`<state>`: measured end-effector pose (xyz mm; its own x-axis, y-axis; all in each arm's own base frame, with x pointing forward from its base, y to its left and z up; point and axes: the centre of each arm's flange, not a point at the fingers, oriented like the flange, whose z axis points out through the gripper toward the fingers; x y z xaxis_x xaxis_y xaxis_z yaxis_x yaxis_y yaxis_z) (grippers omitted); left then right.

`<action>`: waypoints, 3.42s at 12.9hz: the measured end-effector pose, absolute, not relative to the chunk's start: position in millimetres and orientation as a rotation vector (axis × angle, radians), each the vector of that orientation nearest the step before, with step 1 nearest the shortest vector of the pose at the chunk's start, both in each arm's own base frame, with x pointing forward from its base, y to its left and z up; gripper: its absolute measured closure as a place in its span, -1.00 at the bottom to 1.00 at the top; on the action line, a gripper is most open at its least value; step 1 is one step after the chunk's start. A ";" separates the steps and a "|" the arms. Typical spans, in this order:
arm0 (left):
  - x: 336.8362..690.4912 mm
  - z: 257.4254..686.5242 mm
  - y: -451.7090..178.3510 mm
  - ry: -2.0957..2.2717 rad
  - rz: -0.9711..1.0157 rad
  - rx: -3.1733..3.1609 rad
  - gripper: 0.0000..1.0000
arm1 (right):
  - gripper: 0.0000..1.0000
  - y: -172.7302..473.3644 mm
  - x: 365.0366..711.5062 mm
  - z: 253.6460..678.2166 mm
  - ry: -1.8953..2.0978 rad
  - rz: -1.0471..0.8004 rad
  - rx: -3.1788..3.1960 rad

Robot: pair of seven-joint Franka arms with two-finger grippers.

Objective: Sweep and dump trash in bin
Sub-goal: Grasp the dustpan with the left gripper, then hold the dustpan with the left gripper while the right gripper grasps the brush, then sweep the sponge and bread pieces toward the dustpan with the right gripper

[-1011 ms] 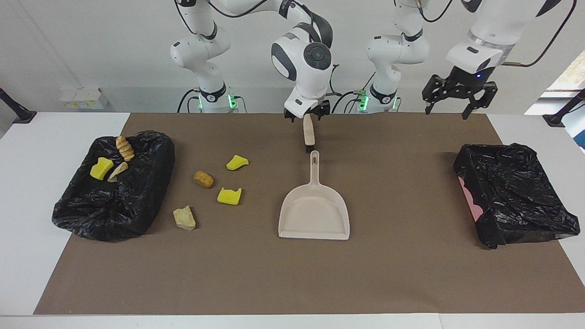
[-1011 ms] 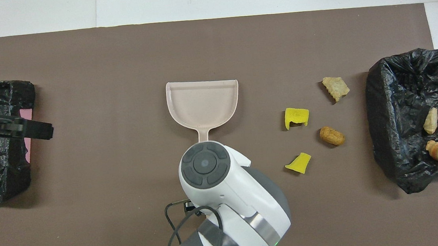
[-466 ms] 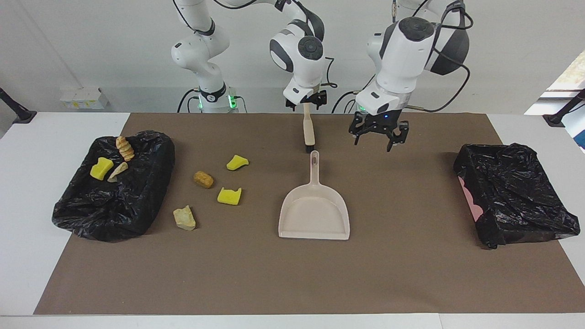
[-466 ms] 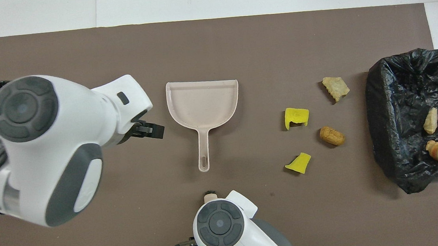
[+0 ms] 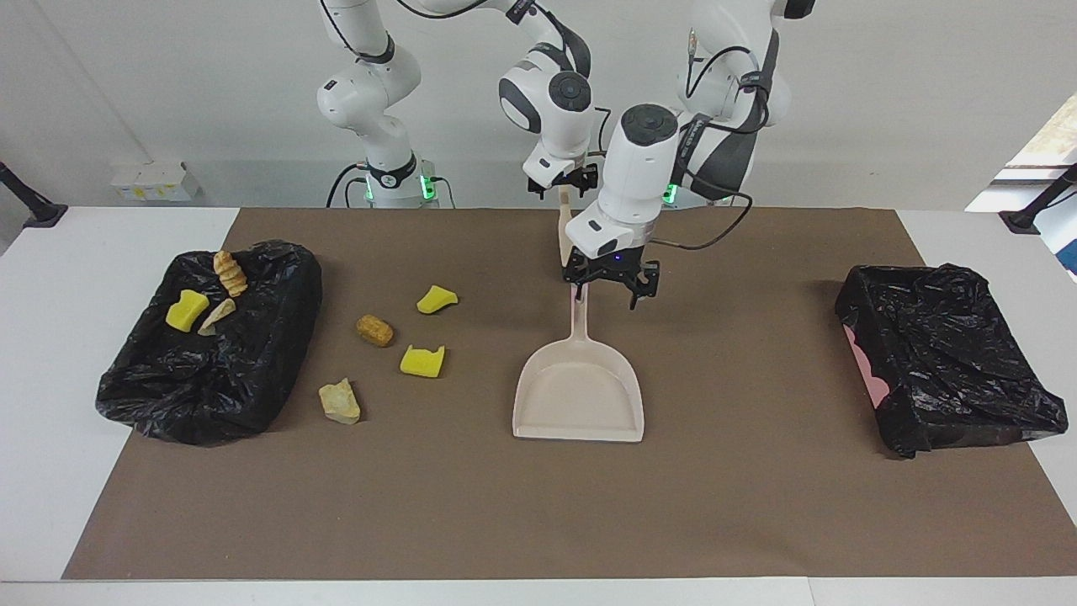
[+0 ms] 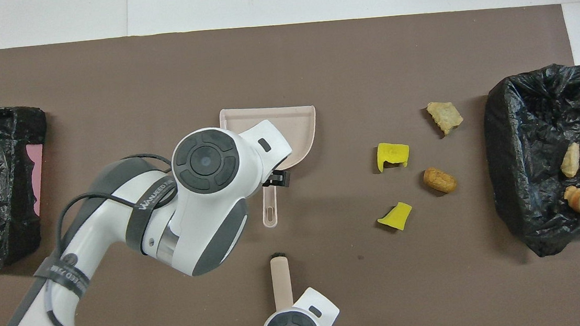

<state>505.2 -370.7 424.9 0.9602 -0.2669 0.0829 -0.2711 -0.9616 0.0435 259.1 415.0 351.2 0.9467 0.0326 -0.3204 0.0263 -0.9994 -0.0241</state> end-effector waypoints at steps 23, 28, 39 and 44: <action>496.6 355.2 -377.2 -0.651 0.134 3.089 0.37 | 0.49 348.2 328.9 379.1 0.199 0.568 -3.027; 502.9 387.2 -333.1 -1.092 -0.009 3.018 0.37 | 0.49 283.6 384.7 405.3 0.303 0.507 -3.117; 499.5 376.3 -298.7 -1.685 -0.178 2.727 0.37 | 0.49 58.9 512.6 394.3 -0.238 0.486 -3.457; 488.1 369.5 -283.8 -1.898 -0.185 2.581 0.37 | 0.49 6.5 562.3 388.5 -0.515 0.534 -3.580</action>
